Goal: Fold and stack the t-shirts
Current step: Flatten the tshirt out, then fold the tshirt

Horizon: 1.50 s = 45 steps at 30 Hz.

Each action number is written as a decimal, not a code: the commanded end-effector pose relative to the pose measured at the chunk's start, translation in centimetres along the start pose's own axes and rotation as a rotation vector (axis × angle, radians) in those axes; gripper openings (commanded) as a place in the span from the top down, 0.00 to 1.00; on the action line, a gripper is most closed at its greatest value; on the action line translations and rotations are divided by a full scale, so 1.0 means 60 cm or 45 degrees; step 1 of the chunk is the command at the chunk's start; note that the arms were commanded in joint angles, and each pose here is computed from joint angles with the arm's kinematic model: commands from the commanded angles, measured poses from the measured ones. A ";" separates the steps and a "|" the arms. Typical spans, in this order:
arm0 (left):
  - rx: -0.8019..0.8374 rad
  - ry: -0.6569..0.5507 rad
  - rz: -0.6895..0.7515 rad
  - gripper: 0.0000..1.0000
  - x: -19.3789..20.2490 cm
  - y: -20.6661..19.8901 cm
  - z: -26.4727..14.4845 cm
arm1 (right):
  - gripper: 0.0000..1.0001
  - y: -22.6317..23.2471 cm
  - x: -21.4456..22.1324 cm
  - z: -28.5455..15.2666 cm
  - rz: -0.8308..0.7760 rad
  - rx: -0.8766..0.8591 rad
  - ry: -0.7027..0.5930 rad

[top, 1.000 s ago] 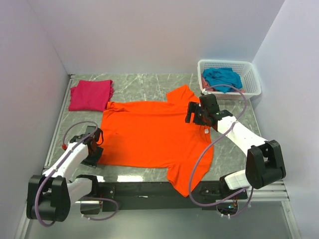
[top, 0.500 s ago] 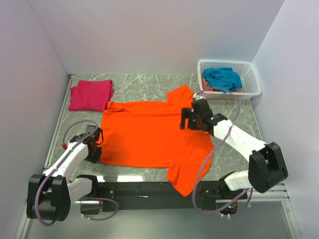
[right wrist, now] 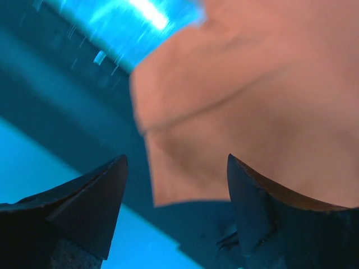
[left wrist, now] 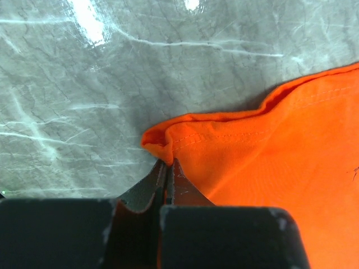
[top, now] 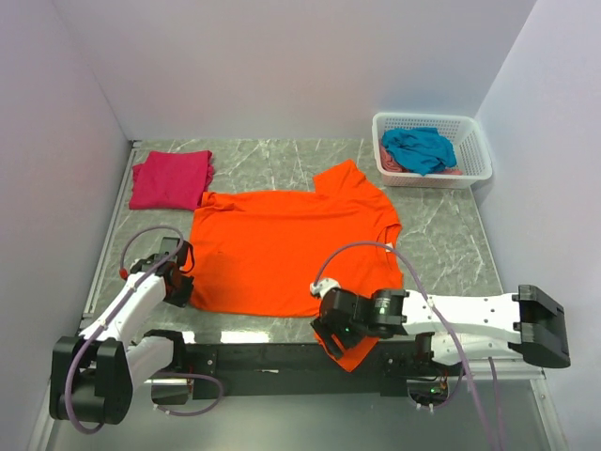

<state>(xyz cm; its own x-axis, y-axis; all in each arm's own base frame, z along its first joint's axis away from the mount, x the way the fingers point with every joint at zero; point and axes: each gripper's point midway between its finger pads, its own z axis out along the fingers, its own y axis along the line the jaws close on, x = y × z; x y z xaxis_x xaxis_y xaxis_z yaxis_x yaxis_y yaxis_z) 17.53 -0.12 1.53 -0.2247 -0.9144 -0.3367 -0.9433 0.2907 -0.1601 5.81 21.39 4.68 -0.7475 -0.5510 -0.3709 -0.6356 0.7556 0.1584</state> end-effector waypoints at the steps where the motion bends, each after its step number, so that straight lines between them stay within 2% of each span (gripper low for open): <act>1: 0.031 0.012 0.001 0.99 0.002 -0.002 -0.006 | 0.23 0.026 0.041 -0.017 0.003 -0.062 0.065; 6: 0.038 -0.007 -0.017 0.99 -0.005 0.003 -0.016 | 0.28 0.051 0.074 -0.004 -0.083 -0.088 0.128; 16: -0.013 -0.028 -0.095 0.99 -0.017 0.013 -0.040 | 0.47 0.018 0.101 0.041 -0.110 0.108 0.226; 17: -0.020 -0.025 -0.101 0.99 -0.016 0.016 -0.041 | 0.58 0.018 0.104 0.044 -0.113 0.113 0.235; 19: -0.007 -0.015 -0.103 0.99 -0.015 0.013 -0.043 | 0.71 0.012 0.111 0.047 -0.114 0.136 0.261; 20: -0.007 -0.003 -0.102 0.99 -0.012 0.015 -0.044 | 0.87 0.010 0.113 0.046 -0.114 0.147 0.266; 23: -0.005 0.008 -0.112 0.99 -0.010 0.017 -0.049 | 1.00 -0.005 0.128 0.033 -0.097 0.197 0.313; 26: 0.016 0.042 -0.146 0.99 -0.003 0.016 -0.056 | 1.00 0.009 0.148 0.008 -0.068 0.116 0.361; 30: 0.052 0.094 -0.178 0.99 0.006 0.018 -0.076 | 1.00 0.068 0.137 -0.043 -0.018 -0.169 0.296; 32: 0.046 0.071 -0.251 0.99 -0.003 0.029 -0.092 | 1.00 0.074 0.137 -0.055 0.004 -0.217 0.284; 38: 0.164 0.070 -0.303 0.99 -0.010 0.020 -0.122 | 1.00 0.053 0.135 -0.062 0.010 -0.128 0.276; 45: 0.122 0.013 -0.318 0.99 -0.029 0.025 -0.134 | 1.00 0.009 0.095 -0.060 0.085 0.014 0.213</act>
<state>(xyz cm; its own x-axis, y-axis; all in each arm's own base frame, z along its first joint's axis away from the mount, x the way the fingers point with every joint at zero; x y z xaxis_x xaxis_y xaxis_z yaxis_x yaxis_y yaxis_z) 14.55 -0.90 8.08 -0.0203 -0.9693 -0.2451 -0.9403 0.1018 -0.3247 -1.65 17.28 4.61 -0.7885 -0.5950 -0.1557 -0.6150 0.7610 0.2066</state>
